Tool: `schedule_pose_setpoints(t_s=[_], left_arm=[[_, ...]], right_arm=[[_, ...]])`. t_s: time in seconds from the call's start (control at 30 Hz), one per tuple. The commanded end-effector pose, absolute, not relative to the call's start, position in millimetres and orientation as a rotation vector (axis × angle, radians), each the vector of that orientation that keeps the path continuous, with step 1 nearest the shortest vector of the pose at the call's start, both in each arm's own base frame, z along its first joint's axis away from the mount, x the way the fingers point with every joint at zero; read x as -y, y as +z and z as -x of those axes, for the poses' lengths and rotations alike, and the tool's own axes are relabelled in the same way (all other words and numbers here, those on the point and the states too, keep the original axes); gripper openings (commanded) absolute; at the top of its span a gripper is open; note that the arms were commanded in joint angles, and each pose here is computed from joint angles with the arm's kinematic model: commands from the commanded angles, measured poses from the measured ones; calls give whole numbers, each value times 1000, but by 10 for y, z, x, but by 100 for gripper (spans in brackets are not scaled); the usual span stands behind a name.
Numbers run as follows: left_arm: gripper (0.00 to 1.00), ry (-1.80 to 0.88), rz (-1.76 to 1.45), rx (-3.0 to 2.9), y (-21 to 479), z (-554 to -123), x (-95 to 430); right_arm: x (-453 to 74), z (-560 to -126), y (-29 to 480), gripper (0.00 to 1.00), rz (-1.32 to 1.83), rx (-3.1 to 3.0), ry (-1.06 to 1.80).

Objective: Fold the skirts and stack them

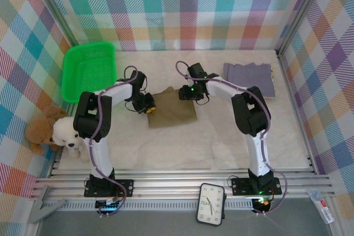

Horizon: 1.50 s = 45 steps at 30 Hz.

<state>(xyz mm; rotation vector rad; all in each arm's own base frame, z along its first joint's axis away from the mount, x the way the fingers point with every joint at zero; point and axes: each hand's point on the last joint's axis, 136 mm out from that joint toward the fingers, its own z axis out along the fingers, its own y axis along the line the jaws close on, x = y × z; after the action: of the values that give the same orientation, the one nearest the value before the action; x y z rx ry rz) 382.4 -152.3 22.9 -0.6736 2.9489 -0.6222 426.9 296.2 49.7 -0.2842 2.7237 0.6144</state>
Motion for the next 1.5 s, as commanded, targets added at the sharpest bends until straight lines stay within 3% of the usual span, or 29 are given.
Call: schedule_pose_setpoints(t_s=[0.0, 0.13, 0.3, 0.47, 0.67, 0.9, 0.93, 1.0, 1.1, 1.3, 1.4, 1.47], left_arm=[[5, -483, 744, -3012, -112, -3644, 1325], [0, -468, 754, -3014, -140, -3615, 1283], [0, -505, 755, -3000, -103, -3614, 1273], [0, -558, 733, -2971, -26, -3639, 1268], [0, -540, 784, -2981, -142, -3606, 1148], [1, -466, 808, -3013, -222, -3499, 1025], [5, -460, 810, -3016, -208, -3495, 1018], [17, -483, 812, -3007, -111, -3506, 1032], [27, -534, 780, -2949, 202, -3593, 1071], [33, -471, 750, -2872, 656, -3699, 983], [34, -624, 732, -2852, 792, -3763, 1215], [35, -781, 696, -2834, 894, -3831, 1475]], right_arm=[[-3055, -4231, 456, 46, 404, -2736, 643], [-3169, -4233, 463, 44, 469, -2721, 715], [-3256, -4283, 727, 10, 501, -2648, 770], [-3258, -4411, 1140, 2, 456, -2503, 773], [-3181, -4674, 734, 0, 353, -2589, 684], [-3158, -4784, 513, 15, 347, -2658, 738], [-3150, -4782, 525, 17, 356, -2661, 733], [-3135, -4733, 607, 27, 377, -2671, 743], [-3099, -4620, 772, 44, 389, -2677, 759], [-2885, -4431, 751, 70, 292, -2725, 738], [-2918, -4328, 683, 83, 283, -2775, 820], [-2948, -4285, 638, 85, 268, -2806, 854]])
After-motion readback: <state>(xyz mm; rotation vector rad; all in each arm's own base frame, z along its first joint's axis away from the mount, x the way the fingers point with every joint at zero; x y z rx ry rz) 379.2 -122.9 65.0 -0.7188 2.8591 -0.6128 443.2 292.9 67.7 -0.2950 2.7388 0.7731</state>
